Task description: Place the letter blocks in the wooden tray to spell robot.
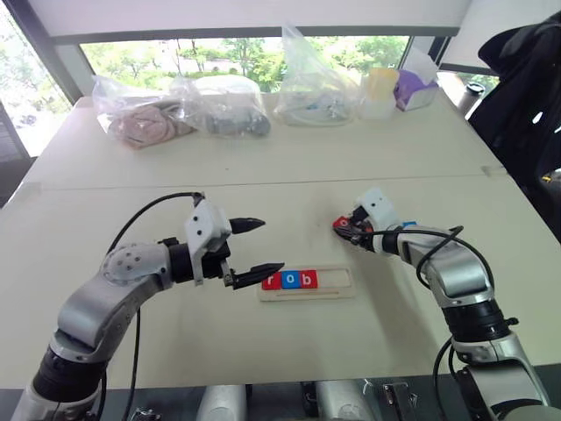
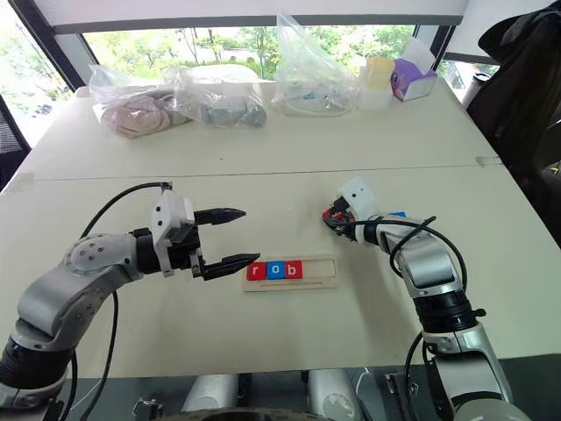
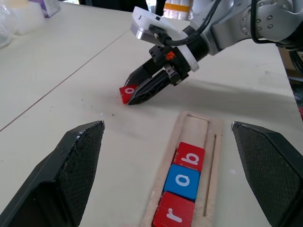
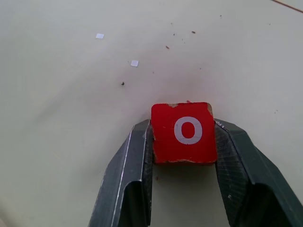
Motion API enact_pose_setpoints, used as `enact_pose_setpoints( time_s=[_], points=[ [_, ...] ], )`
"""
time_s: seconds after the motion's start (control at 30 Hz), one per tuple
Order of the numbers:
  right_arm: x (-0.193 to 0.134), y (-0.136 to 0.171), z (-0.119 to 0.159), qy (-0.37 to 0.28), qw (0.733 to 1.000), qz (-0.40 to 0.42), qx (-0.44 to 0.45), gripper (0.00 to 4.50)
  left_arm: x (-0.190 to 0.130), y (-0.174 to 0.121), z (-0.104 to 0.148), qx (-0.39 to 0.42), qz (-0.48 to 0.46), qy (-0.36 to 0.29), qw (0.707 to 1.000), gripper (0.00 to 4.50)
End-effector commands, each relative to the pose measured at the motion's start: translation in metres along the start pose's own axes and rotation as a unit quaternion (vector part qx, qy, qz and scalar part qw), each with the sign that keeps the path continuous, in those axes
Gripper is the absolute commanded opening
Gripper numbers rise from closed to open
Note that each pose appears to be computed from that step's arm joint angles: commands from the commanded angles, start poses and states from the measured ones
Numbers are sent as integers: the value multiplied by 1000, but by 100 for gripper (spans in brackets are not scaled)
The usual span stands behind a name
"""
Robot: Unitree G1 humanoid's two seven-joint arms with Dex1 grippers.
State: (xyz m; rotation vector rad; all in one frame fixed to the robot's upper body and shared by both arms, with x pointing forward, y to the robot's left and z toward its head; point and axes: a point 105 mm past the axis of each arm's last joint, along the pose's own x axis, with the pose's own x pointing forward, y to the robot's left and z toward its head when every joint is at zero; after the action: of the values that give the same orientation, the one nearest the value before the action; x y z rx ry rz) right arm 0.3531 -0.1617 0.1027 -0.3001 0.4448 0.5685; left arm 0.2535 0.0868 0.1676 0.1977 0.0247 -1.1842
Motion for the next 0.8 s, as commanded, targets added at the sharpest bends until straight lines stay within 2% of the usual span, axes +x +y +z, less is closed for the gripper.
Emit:
enact_pose_setpoints(
  time_s=[0.03,0.17,0.33,0.53,0.67,0.7,0.73,0.8],
  points=[
    [-25,-15,1,15,998,-53,15,119,2,-2,6,19,-5,-14,1000,450],
    [-56,-15,-11,59,991,-113,45,119,7,-2,4,17,-16,-19,1000,450],
    [-89,4,-30,84,973,-173,127,119,14,-2,0,16,-42,-21,999,450],
    [-95,21,-58,91,957,-202,187,119,19,3,-1,22,-66,-22,997,450],
    [-94,20,-64,94,949,-215,211,119,22,5,0,27,-76,-22,997,450],
    [-93,20,-64,93,948,-214,215,221,23,6,0,28,-76,-22,996,450],
    [-93,20,-63,90,950,-210,215,255,23,6,1,29,-77,-23,996,450],
    [-92,23,-56,85,959,-182,198,358,22,7,1,31,-76,-23,996,450]
  ],
)
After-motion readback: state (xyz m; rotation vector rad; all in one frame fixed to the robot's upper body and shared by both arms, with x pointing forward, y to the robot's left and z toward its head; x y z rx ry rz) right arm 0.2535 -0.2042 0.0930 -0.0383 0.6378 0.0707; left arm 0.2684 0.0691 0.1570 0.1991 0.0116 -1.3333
